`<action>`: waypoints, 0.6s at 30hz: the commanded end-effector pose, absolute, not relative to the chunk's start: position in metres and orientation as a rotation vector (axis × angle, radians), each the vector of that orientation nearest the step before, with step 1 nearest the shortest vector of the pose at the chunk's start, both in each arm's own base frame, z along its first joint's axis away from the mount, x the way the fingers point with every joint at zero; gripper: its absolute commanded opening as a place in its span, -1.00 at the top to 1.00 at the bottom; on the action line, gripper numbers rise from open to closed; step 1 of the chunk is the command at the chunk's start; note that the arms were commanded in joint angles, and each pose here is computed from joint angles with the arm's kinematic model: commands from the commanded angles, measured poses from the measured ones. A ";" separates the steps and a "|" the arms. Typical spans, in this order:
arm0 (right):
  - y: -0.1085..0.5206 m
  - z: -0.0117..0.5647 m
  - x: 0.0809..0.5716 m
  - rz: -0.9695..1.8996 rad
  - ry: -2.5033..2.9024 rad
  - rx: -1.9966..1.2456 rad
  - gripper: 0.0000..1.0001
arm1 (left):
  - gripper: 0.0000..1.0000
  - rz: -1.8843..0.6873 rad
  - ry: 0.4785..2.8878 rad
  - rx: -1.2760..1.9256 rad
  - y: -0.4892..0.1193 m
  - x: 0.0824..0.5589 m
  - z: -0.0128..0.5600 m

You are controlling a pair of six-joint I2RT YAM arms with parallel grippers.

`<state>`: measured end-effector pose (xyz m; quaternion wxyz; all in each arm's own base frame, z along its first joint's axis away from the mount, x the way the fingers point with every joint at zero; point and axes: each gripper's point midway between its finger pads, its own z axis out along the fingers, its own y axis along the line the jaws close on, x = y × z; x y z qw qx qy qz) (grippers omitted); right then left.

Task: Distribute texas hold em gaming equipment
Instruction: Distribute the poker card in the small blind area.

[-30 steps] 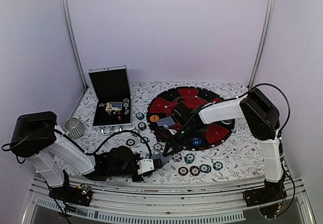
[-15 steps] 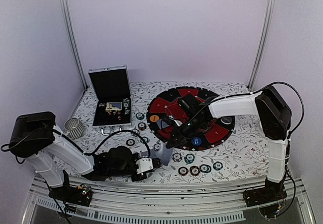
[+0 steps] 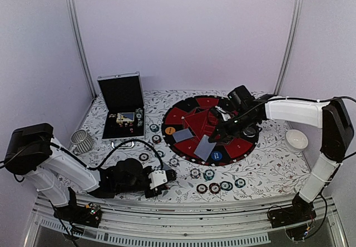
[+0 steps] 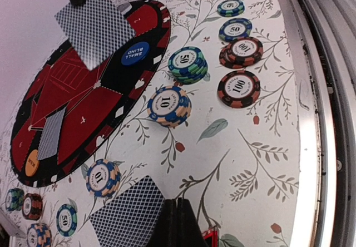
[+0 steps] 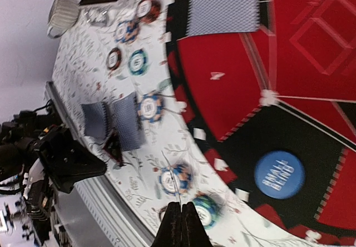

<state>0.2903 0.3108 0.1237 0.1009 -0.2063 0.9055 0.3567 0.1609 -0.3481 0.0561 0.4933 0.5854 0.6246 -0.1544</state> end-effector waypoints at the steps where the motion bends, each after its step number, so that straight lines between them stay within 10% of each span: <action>1: 0.228 0.121 0.323 0.810 2.653 -0.279 0.95 | 1.00 -0.403 1.528 1.408 -0.346 0.158 0.057; 18: 0.179 0.087 0.355 0.638 2.652 -0.219 0.95 | 1.00 -0.400 1.529 1.400 -0.343 0.158 0.060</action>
